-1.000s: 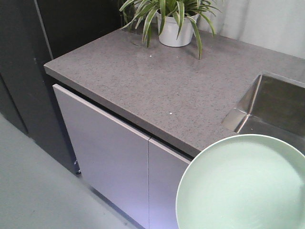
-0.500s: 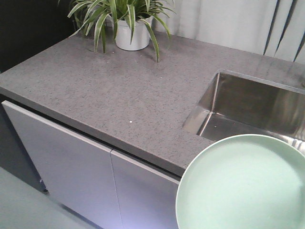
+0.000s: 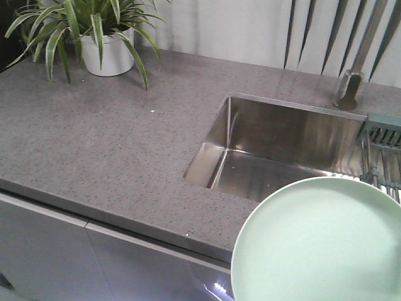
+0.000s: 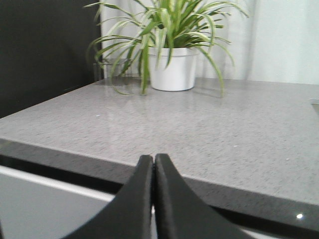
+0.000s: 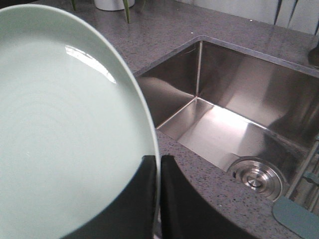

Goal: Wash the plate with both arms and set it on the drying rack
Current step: 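Hold the plate while driving up to the steel sink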

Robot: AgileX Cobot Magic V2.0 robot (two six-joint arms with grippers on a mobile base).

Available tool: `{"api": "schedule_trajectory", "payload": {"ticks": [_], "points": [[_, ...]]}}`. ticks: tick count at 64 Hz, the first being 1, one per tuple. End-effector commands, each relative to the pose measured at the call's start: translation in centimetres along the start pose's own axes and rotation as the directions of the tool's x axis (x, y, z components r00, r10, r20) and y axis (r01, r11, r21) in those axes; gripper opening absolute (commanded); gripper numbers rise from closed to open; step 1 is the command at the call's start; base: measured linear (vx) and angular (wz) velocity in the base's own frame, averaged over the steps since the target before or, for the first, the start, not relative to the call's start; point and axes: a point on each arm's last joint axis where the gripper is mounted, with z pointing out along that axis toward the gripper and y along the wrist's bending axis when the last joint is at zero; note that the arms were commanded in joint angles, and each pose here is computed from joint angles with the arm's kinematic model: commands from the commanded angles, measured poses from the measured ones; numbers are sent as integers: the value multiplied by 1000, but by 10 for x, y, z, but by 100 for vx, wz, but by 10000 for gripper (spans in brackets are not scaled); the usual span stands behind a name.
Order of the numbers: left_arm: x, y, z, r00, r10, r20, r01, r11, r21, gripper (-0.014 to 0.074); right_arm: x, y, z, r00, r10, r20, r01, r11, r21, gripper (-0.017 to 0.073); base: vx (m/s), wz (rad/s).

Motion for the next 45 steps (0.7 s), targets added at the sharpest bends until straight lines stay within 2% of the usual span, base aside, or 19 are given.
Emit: {"api": "schedule_trajectory", "payload": {"ticks": [1, 45], "points": [[-1, -1, -1, 998, -10, 68, 9, 1000, 14, -6, -14, -1, -3, 996, 5, 94, -7, 1000, 17, -2, 8, -33], [-1, -1, -1, 998, -10, 68, 9, 1000, 14, -6, -14, -1, -3, 996, 5, 94, -7, 1000, 17, -2, 7, -28]]}}
